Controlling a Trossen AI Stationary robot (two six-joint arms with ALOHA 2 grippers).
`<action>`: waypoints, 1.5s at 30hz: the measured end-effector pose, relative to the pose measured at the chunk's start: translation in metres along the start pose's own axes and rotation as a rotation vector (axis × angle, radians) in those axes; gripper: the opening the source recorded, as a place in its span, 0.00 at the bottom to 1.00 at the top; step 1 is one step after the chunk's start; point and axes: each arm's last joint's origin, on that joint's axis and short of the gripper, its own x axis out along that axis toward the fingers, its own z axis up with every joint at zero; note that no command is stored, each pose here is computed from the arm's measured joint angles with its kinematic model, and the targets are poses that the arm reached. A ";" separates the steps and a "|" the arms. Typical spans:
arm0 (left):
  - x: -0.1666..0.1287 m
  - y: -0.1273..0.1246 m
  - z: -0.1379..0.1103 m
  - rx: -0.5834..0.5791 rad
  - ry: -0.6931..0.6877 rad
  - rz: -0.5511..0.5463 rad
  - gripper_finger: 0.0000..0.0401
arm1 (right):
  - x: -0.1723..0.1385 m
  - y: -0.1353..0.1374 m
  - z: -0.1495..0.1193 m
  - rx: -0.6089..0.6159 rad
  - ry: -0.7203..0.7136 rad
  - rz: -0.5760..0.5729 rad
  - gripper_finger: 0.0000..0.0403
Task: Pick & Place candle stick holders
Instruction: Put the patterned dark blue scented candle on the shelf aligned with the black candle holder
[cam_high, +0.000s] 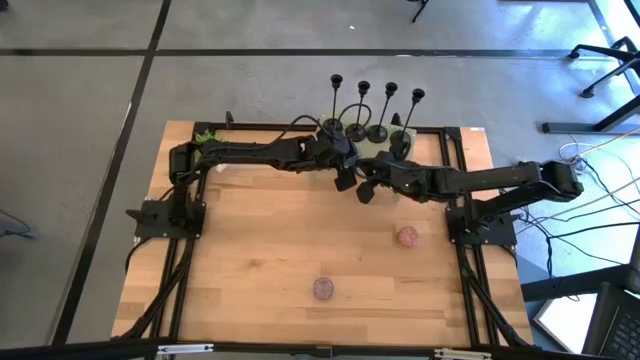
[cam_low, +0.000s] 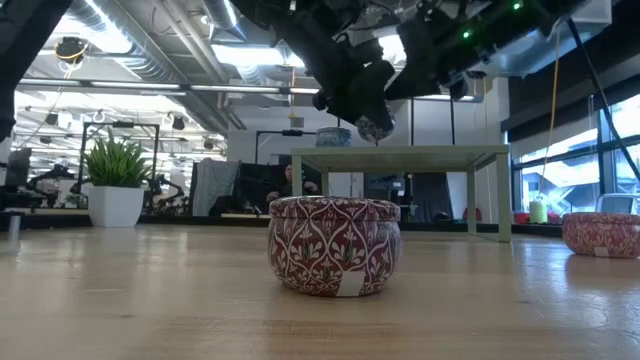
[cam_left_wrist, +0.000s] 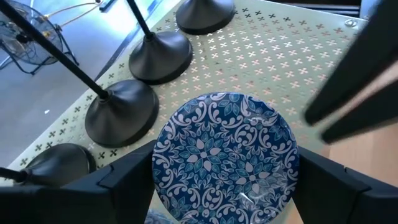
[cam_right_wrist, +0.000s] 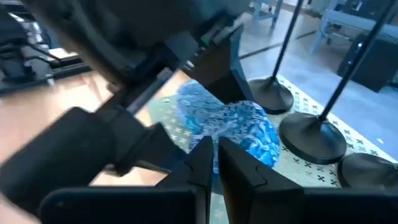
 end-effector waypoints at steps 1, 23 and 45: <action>0.000 0.000 0.000 0.000 -0.001 0.001 0.77 | 0.002 -0.001 -0.001 0.002 0.004 -0.009 0.07; 0.007 0.020 -0.005 0.086 0.020 -0.134 0.77 | 0.028 -0.015 -0.005 -0.016 0.048 0.094 0.07; 0.007 0.025 -0.004 0.125 0.004 -0.126 0.84 | 0.030 -0.024 -0.004 -0.025 0.055 0.087 0.07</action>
